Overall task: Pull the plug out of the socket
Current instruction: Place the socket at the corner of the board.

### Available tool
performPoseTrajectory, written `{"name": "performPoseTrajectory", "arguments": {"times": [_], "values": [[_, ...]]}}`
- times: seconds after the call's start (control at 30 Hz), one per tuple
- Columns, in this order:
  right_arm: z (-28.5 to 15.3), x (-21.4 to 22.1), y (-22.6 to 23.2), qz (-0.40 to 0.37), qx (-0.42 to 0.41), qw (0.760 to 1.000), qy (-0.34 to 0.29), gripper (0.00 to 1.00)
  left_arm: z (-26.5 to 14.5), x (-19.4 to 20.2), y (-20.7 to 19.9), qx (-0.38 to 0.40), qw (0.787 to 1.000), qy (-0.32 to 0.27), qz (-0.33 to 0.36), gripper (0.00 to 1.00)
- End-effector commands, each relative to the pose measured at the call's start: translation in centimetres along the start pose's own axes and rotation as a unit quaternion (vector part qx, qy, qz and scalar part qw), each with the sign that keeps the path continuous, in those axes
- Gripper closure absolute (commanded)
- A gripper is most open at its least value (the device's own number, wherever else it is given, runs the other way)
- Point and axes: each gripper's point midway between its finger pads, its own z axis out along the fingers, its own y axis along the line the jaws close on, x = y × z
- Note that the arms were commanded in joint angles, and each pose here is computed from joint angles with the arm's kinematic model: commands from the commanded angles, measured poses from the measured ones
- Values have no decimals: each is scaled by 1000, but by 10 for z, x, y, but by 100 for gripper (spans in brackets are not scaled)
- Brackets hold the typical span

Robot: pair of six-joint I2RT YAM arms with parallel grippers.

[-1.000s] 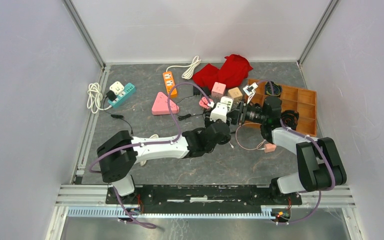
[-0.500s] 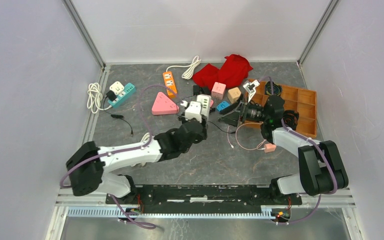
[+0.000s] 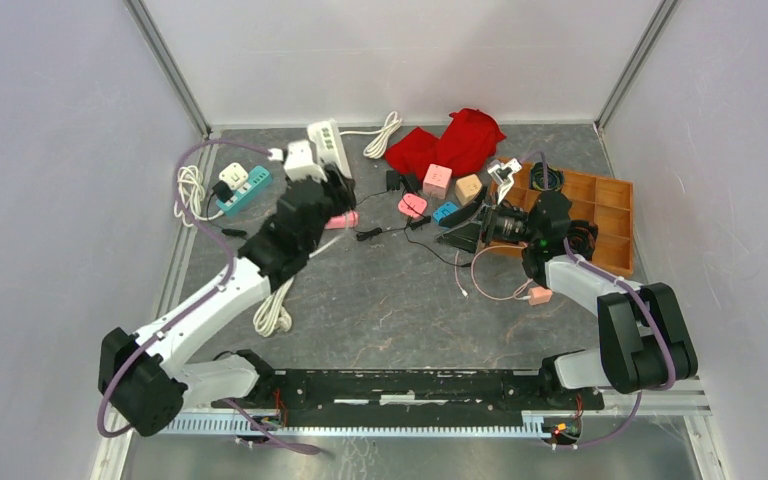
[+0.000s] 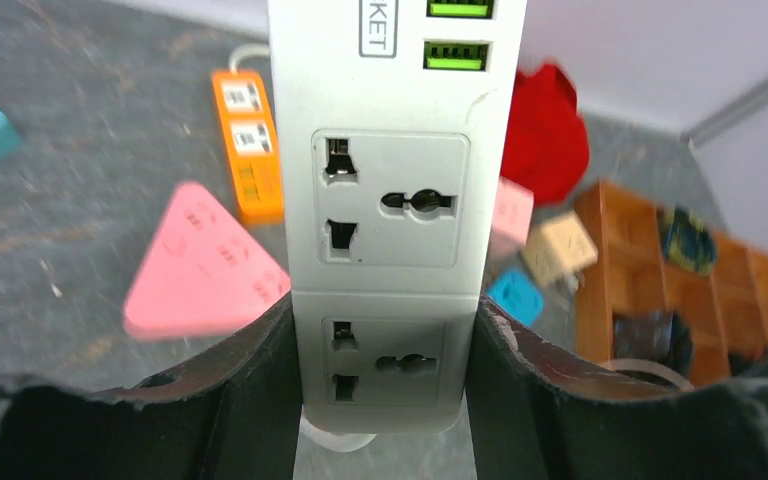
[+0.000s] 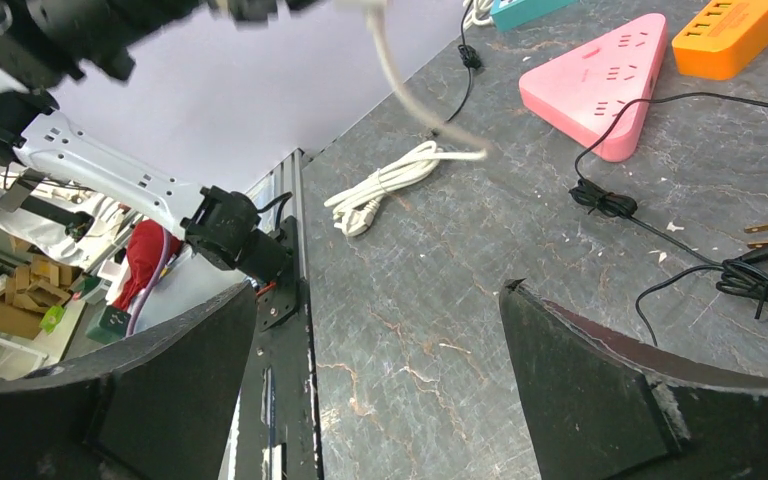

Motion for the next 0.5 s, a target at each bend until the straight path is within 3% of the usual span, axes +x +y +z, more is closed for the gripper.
{"name": "performPoseTrajectory", "arguments": {"times": [0.0, 0.17, 0.47], "values": [[0, -11, 11, -41, -17, 999, -8, 2, 18, -83, 7, 0, 998, -68, -18, 98], [1, -10, 9, -42, -14, 999, -4, 2, 58, -119, 39, -54, 996, -72, 0, 98], [1, -8, 5, -44, -9, 999, 0, 2, 124, -90, 116, -115, 988, 5, 103, 98]]}}
